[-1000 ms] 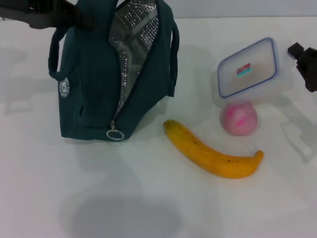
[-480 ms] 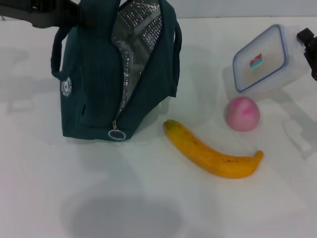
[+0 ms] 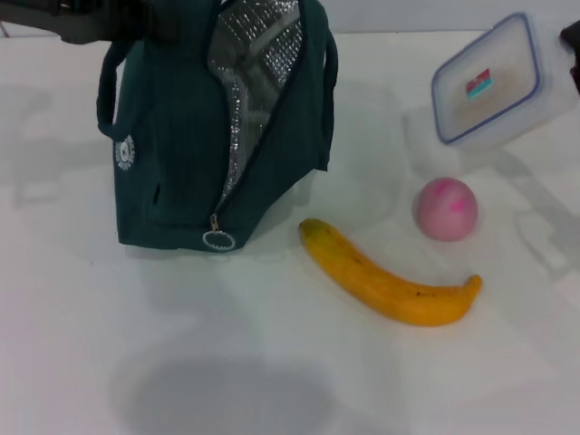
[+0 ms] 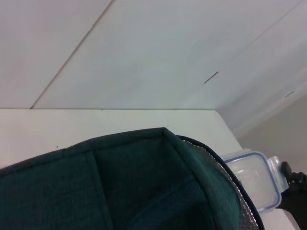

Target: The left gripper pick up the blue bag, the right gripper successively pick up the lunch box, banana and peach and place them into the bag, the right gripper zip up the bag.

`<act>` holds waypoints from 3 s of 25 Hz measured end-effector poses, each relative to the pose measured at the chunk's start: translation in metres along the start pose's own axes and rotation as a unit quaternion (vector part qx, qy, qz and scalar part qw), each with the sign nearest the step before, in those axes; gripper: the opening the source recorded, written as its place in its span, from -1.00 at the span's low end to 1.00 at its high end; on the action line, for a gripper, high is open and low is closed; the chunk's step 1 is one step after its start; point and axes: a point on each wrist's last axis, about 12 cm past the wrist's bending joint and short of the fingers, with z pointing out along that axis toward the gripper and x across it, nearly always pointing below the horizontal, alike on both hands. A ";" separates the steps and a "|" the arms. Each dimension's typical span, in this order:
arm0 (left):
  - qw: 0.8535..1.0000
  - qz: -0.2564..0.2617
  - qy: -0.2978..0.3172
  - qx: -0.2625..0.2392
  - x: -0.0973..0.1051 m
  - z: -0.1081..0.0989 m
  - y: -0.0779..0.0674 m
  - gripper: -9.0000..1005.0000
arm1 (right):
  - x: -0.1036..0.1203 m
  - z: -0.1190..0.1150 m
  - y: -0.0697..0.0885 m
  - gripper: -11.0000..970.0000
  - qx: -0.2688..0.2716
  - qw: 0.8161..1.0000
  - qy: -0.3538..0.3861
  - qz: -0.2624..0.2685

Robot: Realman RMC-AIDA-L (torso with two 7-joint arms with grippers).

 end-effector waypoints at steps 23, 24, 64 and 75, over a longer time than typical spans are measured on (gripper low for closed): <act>1.000 0.018 0.007 0.020 -0.009 0.010 -0.012 -0.88 | -0.004 0.059 0.034 -0.96 -0.104 0.994 0.015 0.032; 1.000 0.018 0.007 0.021 -0.009 0.011 -0.012 -0.88 | -0.004 0.062 0.035 -0.96 -0.108 0.993 0.016 0.033; 0.999 0.029 -0.002 0.036 -0.014 0.030 -0.013 -0.87 | -0.022 0.025 0.003 -0.37 0.035 0.999 0.003 -0.018; 0.999 0.027 -0.009 0.030 -0.012 0.030 -0.008 -0.87 | -0.018 0.012 -0.031 0.56 0.169 0.985 -0.007 0.013</act>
